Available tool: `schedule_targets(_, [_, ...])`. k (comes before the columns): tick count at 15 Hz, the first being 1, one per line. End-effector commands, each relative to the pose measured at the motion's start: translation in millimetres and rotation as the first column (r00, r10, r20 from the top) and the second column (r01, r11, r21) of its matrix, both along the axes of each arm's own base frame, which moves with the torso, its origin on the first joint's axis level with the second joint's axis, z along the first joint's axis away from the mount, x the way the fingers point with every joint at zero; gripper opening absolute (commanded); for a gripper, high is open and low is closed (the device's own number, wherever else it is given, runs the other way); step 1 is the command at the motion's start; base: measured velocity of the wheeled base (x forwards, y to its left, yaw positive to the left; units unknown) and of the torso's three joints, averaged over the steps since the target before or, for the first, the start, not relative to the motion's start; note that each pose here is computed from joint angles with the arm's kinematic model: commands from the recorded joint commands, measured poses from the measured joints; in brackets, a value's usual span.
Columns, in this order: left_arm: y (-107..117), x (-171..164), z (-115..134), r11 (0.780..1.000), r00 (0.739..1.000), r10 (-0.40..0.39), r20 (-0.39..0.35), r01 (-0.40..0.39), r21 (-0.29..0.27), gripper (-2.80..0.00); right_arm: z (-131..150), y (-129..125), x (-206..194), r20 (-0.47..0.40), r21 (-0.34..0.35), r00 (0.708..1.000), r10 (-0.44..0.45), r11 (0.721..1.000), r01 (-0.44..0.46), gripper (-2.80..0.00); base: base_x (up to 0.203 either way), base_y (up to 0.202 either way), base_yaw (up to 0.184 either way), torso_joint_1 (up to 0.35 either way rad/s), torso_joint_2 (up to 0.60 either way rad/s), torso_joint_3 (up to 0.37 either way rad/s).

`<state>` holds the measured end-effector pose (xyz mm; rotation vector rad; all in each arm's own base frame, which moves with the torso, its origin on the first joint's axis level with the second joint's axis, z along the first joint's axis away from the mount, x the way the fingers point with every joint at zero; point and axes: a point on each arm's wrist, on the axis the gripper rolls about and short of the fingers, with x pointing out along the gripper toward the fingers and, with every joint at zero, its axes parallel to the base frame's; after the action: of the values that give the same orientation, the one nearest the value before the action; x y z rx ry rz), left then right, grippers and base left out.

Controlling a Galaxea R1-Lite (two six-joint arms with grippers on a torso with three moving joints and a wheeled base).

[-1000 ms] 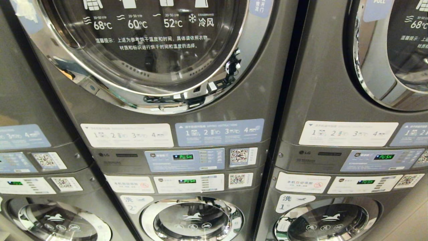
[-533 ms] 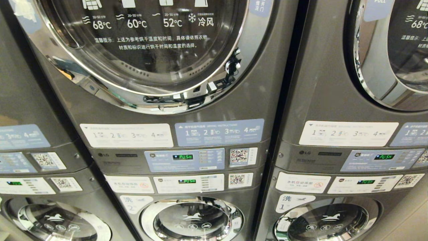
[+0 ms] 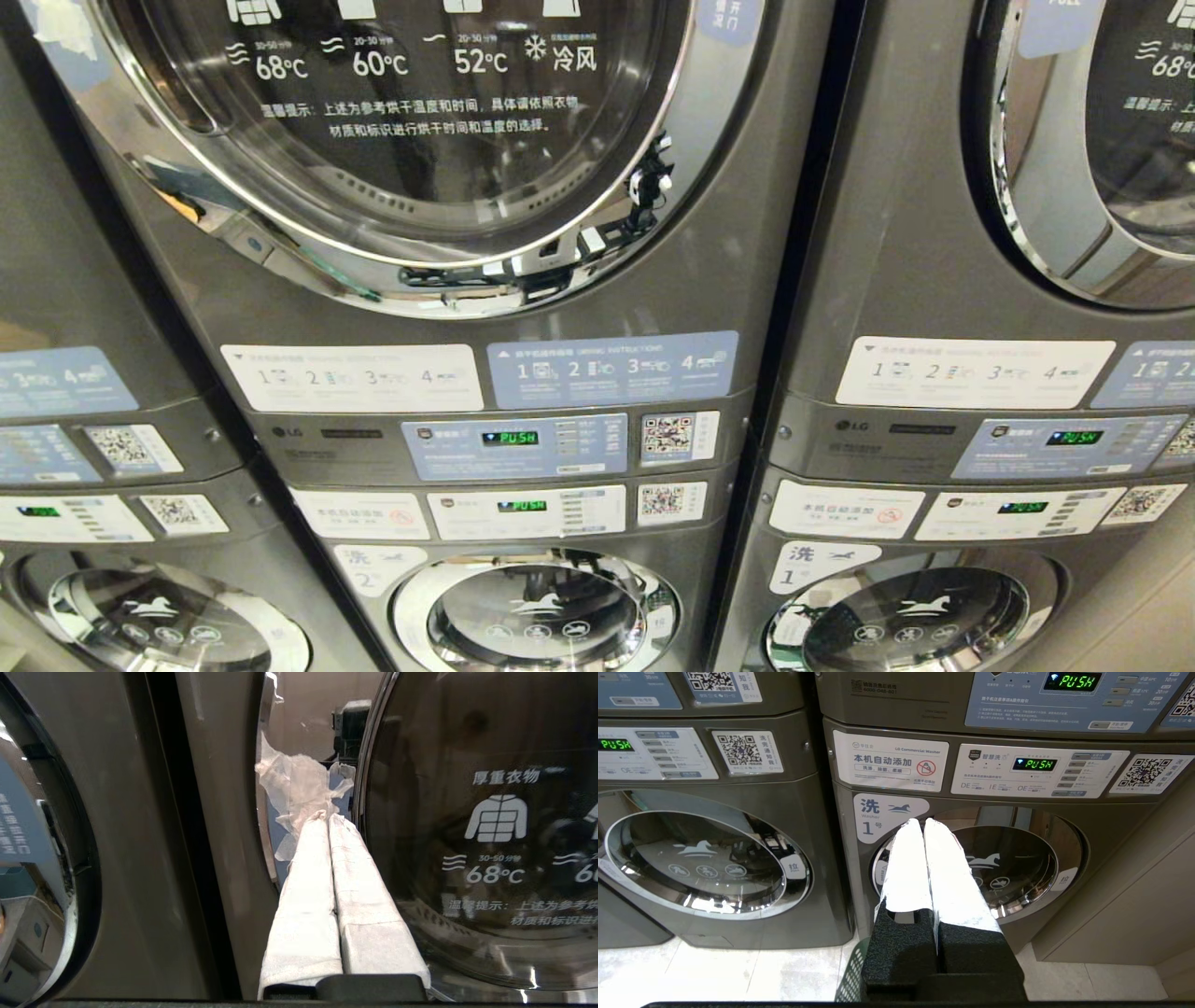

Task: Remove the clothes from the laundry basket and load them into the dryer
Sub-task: Close the dryer

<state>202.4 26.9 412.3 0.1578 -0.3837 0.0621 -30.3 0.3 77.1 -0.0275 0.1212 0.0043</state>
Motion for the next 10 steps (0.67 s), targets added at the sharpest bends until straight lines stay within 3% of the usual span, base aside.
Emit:
schedule_targets(1, [4, 16, -6, 1.000, 1.000, 0.007, -0.029, -0.007, -0.003, -2.80, 0, 0, 0, 0.000, -0.001, 1.000, 0.002, 1.000, -0.002, -2.80, 0.000, 0.000, 0.000, 0.000, 0.00, 0.000])
schedule_targets(10, [10, 50, -1, 1.000, 1.000, 0.010, -0.026, -0.010, -0.002, -2.80, 0, 0, 0, 0.000, 0.007, 1.000, 0.002, 1.000, -0.002, -2.80, 0.000, 0.000, 0.000, 0.000, 0.00, 0.000])
